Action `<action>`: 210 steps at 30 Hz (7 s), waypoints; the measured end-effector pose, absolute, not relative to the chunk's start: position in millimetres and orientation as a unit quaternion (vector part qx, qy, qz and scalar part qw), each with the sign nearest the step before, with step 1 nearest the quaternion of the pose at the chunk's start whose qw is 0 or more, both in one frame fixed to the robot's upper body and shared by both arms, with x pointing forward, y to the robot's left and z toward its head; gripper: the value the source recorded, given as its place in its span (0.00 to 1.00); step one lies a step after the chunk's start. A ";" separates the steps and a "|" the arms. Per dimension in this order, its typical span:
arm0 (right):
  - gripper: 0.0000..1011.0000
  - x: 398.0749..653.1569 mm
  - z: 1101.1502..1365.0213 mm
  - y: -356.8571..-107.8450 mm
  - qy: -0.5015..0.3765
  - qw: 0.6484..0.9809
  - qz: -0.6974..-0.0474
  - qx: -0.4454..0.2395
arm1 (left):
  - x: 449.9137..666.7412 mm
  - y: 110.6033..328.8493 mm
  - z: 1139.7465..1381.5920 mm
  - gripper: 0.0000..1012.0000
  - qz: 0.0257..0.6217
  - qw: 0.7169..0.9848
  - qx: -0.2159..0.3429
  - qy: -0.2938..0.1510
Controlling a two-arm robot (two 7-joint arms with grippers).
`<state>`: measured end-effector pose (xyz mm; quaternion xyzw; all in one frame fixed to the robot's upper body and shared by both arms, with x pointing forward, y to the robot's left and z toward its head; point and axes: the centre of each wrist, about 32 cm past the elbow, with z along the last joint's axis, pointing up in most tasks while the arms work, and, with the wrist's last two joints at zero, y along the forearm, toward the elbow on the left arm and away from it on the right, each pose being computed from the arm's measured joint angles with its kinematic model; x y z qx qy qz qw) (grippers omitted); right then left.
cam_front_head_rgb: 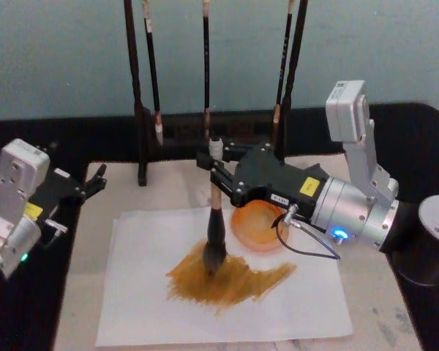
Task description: Pick up the brush from the inkstone, write on the paper, then place the brush back to its original position.
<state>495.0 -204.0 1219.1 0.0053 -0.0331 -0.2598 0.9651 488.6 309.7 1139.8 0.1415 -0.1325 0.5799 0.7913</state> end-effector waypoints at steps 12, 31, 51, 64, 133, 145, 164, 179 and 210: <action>0.16 494.9 1218.3 -204.0 -0.034 0.965 -0.261 0.005 | 488.6 309.7 1139.8 1.00 0.580 0.791 0.141 -0.132; 0.16 492.1 1221.5 -226.2 -0.033 0.952 -0.304 0.008 | 488.6 309.7 1139.8 1.00 0.580 0.791 0.141 -0.132; 0.16 501.9 1218.1 -271.4 0.063 0.909 -0.398 0.109 | 488.6 309.7 1139.8 1.00 0.580 0.791 0.141 -0.132; 0.16 518.8 1183.2 -310.1 0.315 0.811 -0.428 0.247 | 488.6 309.7 1139.8 1.00 0.580 0.791 0.142 -0.132; 0.16 540.5 1110.3 -306.3 0.449 0.697 -0.481 0.284 | 488.6 309.7 1139.8 1.00 0.580 0.791 0.141 -0.132; 0.43 540.2 1110.3 -306.2 0.450 0.696 -0.482 0.285 | 488.6 309.7 1139.8 1.00 0.580 0.791 0.141 -0.132; 0.99 539.9 1110.2 -306.2 0.450 0.696 -0.482 0.285 | 488.6 309.7 1139.8 1.00 0.580 0.791 0.141 -0.132; 0.99 537.4 1113.7 -306.2 0.445 0.700 -0.481 0.284 | 488.6 309.7 1139.8 1.00 0.580 0.791 0.141 -0.132; 0.99 479.1 1134.2 -273.2 -0.097 0.778 -0.616 -0.074 | 488.6 309.7 1139.8 1.00 0.580 0.791 0.141 -0.132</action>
